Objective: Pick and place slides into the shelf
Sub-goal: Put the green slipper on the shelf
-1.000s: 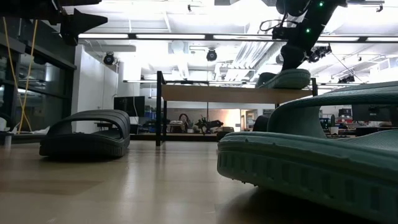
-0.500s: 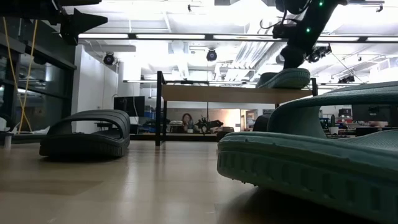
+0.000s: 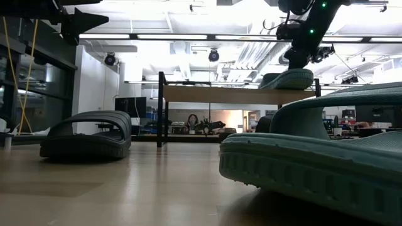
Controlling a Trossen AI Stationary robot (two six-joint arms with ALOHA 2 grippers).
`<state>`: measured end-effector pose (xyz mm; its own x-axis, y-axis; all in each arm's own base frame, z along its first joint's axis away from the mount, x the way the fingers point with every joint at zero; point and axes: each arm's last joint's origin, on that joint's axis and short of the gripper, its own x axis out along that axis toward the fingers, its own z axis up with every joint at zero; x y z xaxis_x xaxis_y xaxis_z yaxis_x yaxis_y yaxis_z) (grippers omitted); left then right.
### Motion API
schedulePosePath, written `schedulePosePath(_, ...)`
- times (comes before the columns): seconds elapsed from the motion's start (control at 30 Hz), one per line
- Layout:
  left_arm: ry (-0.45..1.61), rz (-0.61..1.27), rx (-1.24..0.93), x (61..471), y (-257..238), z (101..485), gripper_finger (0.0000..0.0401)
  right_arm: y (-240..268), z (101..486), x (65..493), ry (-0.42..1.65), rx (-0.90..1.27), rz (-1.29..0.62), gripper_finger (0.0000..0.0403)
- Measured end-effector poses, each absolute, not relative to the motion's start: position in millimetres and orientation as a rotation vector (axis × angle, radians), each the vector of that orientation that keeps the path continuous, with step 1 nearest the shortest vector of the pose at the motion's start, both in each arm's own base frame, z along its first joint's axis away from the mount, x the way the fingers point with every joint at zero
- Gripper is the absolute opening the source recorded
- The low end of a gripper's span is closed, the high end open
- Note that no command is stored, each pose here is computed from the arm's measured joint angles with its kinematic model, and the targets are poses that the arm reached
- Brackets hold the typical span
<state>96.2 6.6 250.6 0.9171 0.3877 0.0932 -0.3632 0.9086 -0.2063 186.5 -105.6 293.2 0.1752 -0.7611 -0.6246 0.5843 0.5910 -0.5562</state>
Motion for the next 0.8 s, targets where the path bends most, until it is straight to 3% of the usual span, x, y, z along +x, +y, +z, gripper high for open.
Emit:
schedulePosePath(0.5,-0.133,0.387,-0.187,96.2,6.6,250.6,0.0250,-107.5,295.1,182.3,1.055,-0.310,-1.101,0.0227)
schedulePosePath(0.8,-0.133,0.386,-0.187,96.2,6.6,250.6,0.0250,-106.8,294.0,182.8,1.052,-0.281,-1.061,0.0227)
